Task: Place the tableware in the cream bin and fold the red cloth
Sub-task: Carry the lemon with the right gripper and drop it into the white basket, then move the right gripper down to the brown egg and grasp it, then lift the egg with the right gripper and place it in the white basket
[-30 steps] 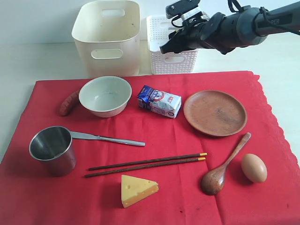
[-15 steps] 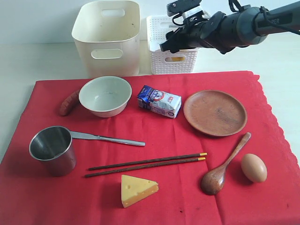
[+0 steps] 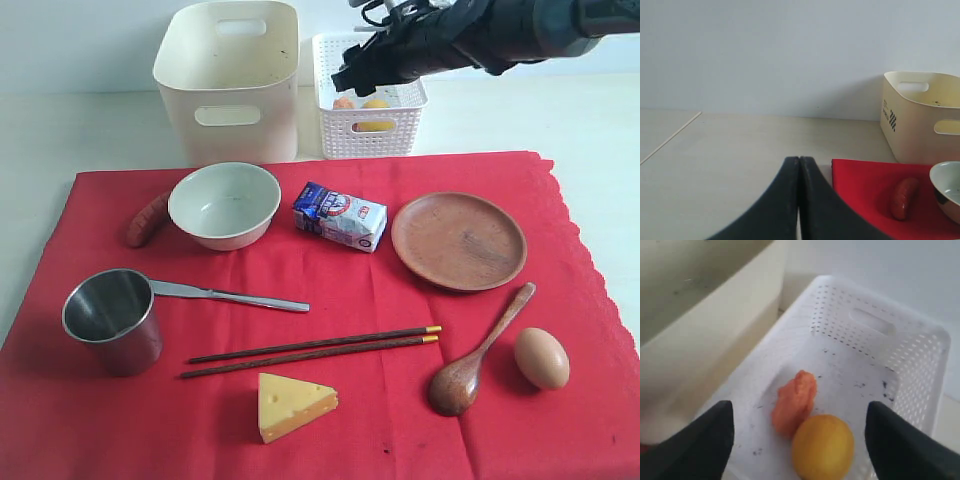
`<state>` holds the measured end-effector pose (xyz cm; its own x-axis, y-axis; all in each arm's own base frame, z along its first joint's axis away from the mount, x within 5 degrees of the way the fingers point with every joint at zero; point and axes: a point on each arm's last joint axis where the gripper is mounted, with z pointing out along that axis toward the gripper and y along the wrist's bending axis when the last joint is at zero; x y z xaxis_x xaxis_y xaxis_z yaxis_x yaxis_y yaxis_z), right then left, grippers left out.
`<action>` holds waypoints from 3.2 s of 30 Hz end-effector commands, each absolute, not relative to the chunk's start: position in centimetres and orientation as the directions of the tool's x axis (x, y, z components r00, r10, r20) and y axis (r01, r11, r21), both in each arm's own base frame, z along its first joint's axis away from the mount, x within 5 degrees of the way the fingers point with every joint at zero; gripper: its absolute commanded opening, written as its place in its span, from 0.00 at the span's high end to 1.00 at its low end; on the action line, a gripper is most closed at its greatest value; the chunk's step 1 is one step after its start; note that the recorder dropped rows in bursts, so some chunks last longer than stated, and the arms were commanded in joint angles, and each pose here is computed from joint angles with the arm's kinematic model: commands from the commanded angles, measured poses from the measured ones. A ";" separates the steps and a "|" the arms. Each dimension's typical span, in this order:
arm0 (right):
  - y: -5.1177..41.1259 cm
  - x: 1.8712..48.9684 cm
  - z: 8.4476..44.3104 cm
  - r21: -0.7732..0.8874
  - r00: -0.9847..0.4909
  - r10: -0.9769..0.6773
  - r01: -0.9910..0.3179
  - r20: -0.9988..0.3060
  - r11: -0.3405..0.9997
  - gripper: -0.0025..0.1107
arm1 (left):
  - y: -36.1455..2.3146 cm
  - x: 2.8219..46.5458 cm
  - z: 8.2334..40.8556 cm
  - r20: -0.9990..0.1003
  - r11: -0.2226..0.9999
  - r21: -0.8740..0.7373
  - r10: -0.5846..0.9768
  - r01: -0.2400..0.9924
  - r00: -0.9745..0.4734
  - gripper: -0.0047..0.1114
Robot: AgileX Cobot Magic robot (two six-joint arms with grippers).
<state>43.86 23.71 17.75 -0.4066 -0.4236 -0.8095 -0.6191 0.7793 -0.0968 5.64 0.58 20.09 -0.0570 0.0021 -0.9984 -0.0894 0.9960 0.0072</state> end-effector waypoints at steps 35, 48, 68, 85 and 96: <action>17.7 19.6 21.4 0.133 -0.521 -0.634 -0.821 -0.571 0.555 0.98 | 0.6 5.6 20.1 -0.999 0.996 0.017 0.012 -0.091 -0.053 0.96; 13.0 17.2 21.0 0.062 -0.767 -0.473 -0.549 -0.434 0.834 0.64 | 0.6 5.6 20.1 -0.999 0.996 0.017 0.012 -0.091 -0.053 0.96; 10.9 16.3 16.3 -0.028 -0.829 -0.419 -0.441 -0.371 0.897 0.41 | 0.6 5.6 20.1 -0.999 0.996 0.017 0.012 -0.091 -0.053 0.96; 11.5 16.7 12.0 -0.019 -0.837 -0.456 -0.473 -0.302 0.881 0.43 | 0.6 5.6 20.1 -0.999 0.996 0.017 0.012 -0.091 -0.053 0.96; 11.6 16.8 12.0 -0.020 -0.828 -0.464 -0.483 -0.316 0.876 0.78 | 0.6 5.6 20.1 -0.999 0.996 0.017 0.012 -0.091 -0.053 0.96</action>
